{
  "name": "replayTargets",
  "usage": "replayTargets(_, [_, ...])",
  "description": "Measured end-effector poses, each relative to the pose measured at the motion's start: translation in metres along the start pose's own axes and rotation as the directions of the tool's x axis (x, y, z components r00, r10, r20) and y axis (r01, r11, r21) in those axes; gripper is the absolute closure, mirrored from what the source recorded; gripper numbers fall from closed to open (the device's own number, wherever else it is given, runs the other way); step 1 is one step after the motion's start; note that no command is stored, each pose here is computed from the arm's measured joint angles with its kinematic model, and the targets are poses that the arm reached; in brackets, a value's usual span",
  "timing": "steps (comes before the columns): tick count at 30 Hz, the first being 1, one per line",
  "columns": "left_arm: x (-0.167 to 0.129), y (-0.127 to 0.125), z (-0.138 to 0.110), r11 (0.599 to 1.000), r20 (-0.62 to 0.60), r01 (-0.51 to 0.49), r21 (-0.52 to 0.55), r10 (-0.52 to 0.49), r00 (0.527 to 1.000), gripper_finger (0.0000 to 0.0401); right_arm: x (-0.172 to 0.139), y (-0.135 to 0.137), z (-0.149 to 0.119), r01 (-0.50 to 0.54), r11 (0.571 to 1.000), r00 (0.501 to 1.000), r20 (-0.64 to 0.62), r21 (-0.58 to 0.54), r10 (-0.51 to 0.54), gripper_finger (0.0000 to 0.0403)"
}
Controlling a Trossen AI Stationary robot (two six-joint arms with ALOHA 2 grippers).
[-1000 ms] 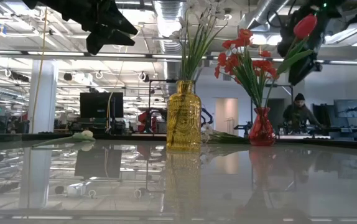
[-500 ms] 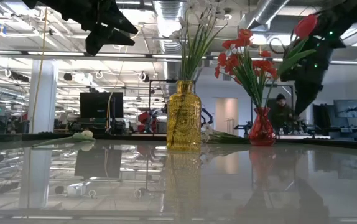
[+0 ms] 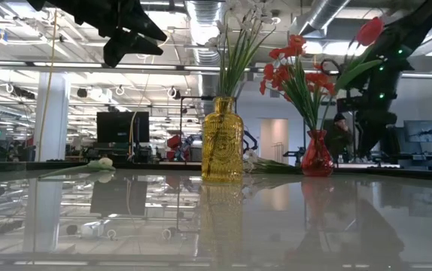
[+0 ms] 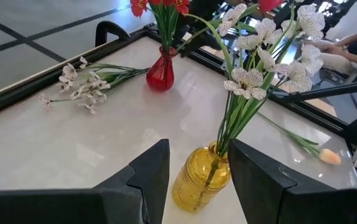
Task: Sort flowers into vase by color
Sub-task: Put the white flowers into the yellow vase
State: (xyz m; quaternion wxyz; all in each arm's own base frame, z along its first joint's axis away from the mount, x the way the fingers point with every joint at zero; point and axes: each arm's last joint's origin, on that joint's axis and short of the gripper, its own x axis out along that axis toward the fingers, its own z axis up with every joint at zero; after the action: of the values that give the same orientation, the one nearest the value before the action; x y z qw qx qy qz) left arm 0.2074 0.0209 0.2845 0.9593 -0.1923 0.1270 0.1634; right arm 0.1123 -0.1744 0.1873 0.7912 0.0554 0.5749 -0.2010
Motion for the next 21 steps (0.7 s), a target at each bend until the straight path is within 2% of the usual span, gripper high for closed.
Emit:
replayTargets(5, [0.0,0.0,0.002,1.0,0.023,-0.002,-0.004,0.002,1.0,0.025,0.024,0.001,0.013,0.005,0.998,1.0,-0.026,-0.068,-0.007,0.0177])
replayTargets(9, [0.0,-0.001,0.003,1.0,0.036,-0.001,-0.02,0.001,0.999,0.025,0.039,-0.005,0.027,0.038,0.993,0.992,-0.113,-0.11,-0.05,0.0177])
replayTargets(16, [0.0,-0.001,0.003,0.998,0.024,0.021,-0.061,-0.02,1.0,0.025,0.06,-0.017,0.032,-0.003,0.995,0.981,-0.193,-0.095,-0.015,0.0177])
replayTargets(21, [0.0,-0.001,0.002,0.997,0.023,0.022,-0.069,-0.02,1.0,0.025,0.063,-0.019,0.032,-0.018,0.995,0.978,-0.209,-0.098,-0.003,0.0192])
